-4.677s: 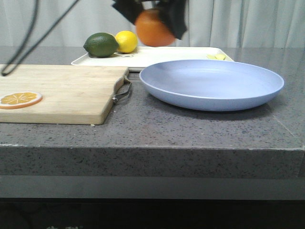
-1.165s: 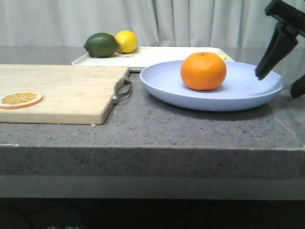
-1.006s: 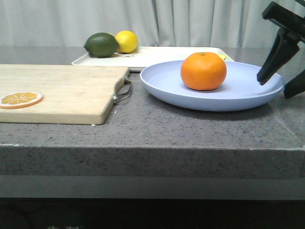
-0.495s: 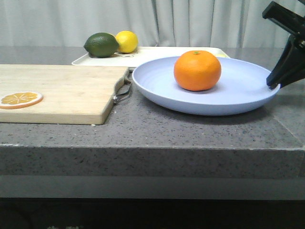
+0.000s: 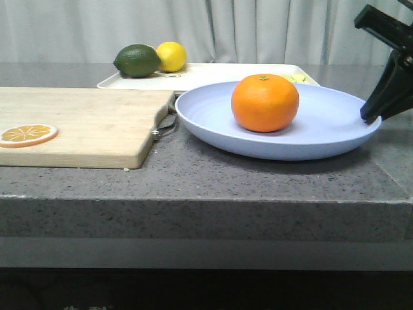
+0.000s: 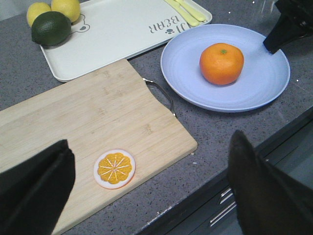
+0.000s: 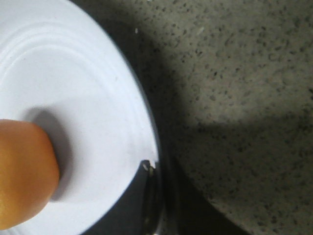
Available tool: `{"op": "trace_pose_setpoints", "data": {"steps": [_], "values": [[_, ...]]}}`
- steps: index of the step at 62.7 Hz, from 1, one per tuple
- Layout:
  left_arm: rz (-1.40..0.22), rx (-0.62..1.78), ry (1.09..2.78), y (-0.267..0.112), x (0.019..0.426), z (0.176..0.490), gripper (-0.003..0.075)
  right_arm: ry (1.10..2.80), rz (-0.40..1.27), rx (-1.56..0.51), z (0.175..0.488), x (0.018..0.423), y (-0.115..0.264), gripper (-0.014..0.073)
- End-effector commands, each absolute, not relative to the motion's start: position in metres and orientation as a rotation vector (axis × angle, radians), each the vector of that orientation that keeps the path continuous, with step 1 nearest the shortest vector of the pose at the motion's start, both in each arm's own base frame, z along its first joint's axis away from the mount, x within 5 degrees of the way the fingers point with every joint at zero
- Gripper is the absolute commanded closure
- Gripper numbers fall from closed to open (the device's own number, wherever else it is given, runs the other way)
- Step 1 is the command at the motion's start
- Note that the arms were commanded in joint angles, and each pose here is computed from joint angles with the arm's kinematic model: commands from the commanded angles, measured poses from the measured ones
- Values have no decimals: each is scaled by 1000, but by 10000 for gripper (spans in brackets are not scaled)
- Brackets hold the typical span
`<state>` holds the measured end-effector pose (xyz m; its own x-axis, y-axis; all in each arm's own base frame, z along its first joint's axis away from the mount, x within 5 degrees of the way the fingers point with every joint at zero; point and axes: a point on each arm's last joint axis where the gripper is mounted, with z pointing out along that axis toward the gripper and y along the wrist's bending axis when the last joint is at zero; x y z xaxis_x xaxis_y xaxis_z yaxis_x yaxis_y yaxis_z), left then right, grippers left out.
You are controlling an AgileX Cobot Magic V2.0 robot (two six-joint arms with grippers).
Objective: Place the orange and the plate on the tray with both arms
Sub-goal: 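Close the right gripper on the plate rim, then lift the plate with the right gripper and move it over the white tray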
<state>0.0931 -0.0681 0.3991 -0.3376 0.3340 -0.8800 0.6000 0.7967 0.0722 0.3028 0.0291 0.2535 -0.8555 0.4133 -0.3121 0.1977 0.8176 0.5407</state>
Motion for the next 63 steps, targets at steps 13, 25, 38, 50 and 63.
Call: {"op": "trace_pose_setpoints", "data": {"steps": [13,25,38,50,63], "values": [[-360,656,1865,-69,94,413,109,2492,736,452,275,304,29,665],[-360,656,1865,-69,94,413,109,2505,789,430,286,305,32,665],[-360,656,1865,-69,94,413,109,2431,834,487,313,314,33,665],[-360,656,1865,-69,94,413,109,2364,893,541,333,334,33,665],[-361,656,1863,-69,94,413,109,2380,951,528,338,371,40,665]]}}
